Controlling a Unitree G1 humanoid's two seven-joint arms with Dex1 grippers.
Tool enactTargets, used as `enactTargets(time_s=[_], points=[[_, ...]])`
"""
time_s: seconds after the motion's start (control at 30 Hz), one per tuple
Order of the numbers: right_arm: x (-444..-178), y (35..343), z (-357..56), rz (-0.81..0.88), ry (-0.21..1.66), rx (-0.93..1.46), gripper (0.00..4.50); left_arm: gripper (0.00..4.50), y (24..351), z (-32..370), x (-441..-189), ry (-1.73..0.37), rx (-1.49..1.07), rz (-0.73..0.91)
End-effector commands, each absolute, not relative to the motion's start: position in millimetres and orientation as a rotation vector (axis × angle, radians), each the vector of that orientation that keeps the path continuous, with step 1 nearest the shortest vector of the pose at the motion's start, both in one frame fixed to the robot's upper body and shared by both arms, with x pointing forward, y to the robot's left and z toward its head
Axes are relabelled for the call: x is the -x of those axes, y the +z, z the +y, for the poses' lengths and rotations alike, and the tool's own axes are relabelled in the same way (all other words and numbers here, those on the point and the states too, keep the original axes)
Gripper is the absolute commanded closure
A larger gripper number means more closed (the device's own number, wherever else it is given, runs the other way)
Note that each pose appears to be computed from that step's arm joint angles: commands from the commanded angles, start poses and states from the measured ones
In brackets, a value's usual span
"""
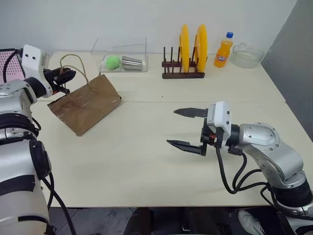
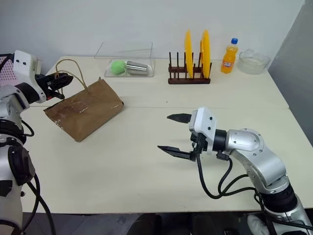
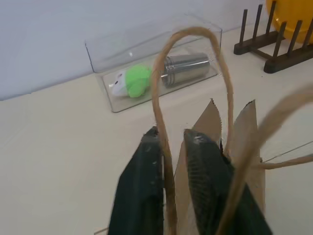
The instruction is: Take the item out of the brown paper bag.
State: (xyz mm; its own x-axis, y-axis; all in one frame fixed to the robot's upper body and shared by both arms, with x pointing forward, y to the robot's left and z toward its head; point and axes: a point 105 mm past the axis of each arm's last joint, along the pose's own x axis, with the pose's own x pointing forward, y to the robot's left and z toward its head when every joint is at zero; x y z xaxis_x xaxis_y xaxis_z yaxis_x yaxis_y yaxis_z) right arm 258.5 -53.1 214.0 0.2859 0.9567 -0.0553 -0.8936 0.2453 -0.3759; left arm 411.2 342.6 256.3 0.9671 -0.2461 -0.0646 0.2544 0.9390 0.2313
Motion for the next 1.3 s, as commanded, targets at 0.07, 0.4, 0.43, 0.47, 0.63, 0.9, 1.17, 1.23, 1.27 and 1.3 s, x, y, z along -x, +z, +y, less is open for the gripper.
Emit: enactTargets(time_s=[0.07,0.4,0.43,0.47,0.63,0.9,1.17,1.23,1.27,1.3], points=[[-251,222,-55,-0.233,1.271,0.377,0.00,4.46,288,335,-413,-0.274,-0.271,-0.064],[-250,222,-65,-0.200,1.229,0.363,0.00,4.46,343,282,-417,-0.468,-0.374,-0.222],[-250,221,-66,-0.195,1.223,0.362,0.00,4.46,346,278,-417,-0.480,-0.377,-0.232],[-250,221,-69,-0.187,1.214,0.358,0.00,4.46,349,269,-418,-0.513,-0.383,-0.242],[-250,217,-78,-0.147,1.152,0.341,0.00,4.46,353,230,-423,-0.646,-0.378,-0.259],[-242,214,-95,-0.116,1.048,0.302,0.00,4.46,360,173,-428,-0.810,-0.347,-0.313],[-232,210,-102,-0.092,0.955,0.281,0.00,4.46,364,119,-431,-0.921,-0.308,-0.351],[-230,209,-103,-0.086,0.939,0.278,0.00,4.46,364,103,-431,-0.955,-0.299,-0.354],[-229,208,-103,-0.084,0.934,0.277,0.00,4.46,364,98,-430,-0.964,-0.297,-0.354],[-229,208,-103,-0.082,0.928,0.276,0.00,4.46,363,94,-431,-0.971,-0.295,-0.354]])
